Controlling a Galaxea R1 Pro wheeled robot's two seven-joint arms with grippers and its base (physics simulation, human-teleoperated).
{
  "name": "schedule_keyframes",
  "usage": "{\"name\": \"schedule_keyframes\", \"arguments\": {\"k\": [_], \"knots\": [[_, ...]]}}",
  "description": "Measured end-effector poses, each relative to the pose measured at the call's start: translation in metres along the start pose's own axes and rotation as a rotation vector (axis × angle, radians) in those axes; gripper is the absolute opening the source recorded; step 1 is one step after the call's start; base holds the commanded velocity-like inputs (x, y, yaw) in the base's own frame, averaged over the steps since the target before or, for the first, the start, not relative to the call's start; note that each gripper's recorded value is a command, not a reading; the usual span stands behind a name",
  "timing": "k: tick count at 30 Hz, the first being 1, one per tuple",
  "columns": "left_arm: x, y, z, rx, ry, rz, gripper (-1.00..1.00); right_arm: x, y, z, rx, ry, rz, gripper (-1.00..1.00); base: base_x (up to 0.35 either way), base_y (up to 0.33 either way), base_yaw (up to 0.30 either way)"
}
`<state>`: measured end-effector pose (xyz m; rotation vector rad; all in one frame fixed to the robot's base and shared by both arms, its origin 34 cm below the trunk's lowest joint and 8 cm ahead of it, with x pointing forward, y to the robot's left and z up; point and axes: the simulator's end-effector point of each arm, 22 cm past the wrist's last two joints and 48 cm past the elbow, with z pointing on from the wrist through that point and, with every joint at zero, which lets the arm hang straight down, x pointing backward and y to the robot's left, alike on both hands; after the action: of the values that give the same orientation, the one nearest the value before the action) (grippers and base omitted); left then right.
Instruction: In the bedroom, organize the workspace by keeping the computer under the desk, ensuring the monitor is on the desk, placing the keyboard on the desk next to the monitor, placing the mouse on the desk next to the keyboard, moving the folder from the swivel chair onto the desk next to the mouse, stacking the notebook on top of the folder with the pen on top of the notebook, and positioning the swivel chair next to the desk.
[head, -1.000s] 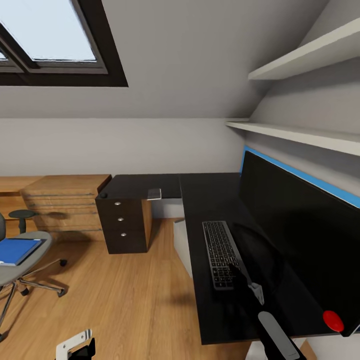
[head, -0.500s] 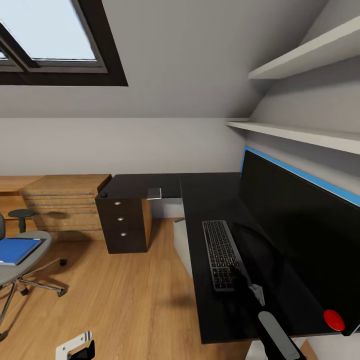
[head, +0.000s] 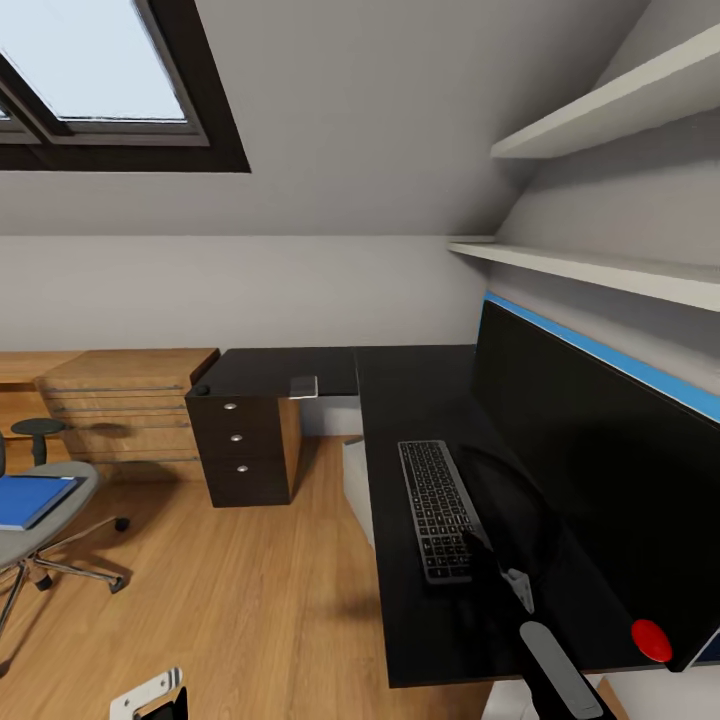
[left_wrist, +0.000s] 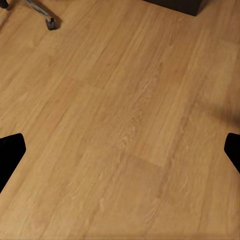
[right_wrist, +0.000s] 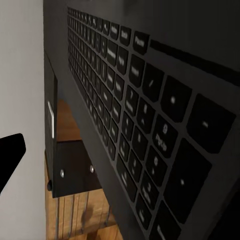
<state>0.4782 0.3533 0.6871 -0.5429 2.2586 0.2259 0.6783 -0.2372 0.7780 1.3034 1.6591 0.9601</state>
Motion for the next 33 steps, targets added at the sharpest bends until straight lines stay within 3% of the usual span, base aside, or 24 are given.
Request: {"name": "schedule_keyframes", "arguments": {"k": [9,33], "knots": [[-0.0001,-0.0001,0.0002,0.0,0.0,0.0,1.0,0.0001,-0.0002,0.0002,0.0,0.0,0.0,1.0,-0.061,-0.001,0.0],[-0.0002,0.0008,0.0006,-0.002,0.0,0.001,1.0,0.0018,-0.0008,0.0005,0.001,0.005,0.0,1.0,-0.323,0.0,0.0]]}}
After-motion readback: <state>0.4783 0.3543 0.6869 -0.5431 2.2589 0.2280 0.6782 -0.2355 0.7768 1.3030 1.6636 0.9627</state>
